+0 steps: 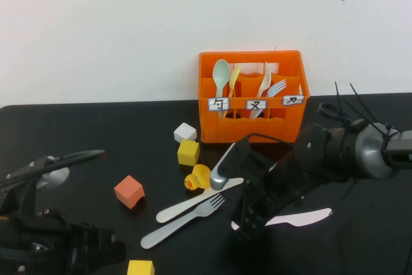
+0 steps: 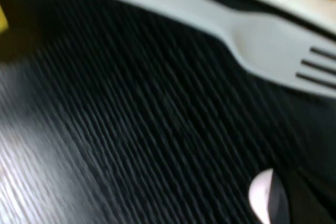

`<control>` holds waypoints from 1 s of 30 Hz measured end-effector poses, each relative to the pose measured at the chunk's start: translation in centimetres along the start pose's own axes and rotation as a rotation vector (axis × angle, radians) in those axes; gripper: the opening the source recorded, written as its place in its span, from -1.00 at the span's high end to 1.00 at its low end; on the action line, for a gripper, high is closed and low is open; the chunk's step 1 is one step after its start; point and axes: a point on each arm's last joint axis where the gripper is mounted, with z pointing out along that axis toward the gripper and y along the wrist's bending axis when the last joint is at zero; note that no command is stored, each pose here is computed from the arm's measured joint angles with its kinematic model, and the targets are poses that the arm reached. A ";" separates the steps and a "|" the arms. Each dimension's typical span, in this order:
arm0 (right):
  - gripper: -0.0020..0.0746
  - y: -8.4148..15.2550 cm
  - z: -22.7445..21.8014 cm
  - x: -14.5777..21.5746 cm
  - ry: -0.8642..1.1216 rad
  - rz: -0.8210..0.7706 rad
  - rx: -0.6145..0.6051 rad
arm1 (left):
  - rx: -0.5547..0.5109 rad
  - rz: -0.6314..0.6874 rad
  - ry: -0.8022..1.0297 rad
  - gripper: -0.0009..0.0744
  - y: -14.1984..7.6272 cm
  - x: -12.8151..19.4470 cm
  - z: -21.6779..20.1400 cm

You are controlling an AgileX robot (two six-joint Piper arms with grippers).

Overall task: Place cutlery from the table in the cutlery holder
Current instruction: Pick up the knife

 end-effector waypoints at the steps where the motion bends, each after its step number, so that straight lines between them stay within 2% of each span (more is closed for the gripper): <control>1: 0.95 0.0 0.1 0.1 0.008 -0.013 0.001 | 0.000 0.000 0.000 0.98 0.0 0.0 0.0; 7: 0.95 0.0 0.1 0.3 0.027 -0.040 0.000 | 0.002 -0.001 0.003 0.98 0.0 0.0 0.0; 17: 0.95 -0.7 0.0 -0.2 -0.018 -0.015 0.078 | 0.014 -0.013 -0.002 0.98 -0.1 0.0 0.0; 30: 0.95 -0.5 1.0 0.6 0.036 -0.030 0.032 | 0.032 -0.032 -0.005 0.98 -0.3 -0.1 0.0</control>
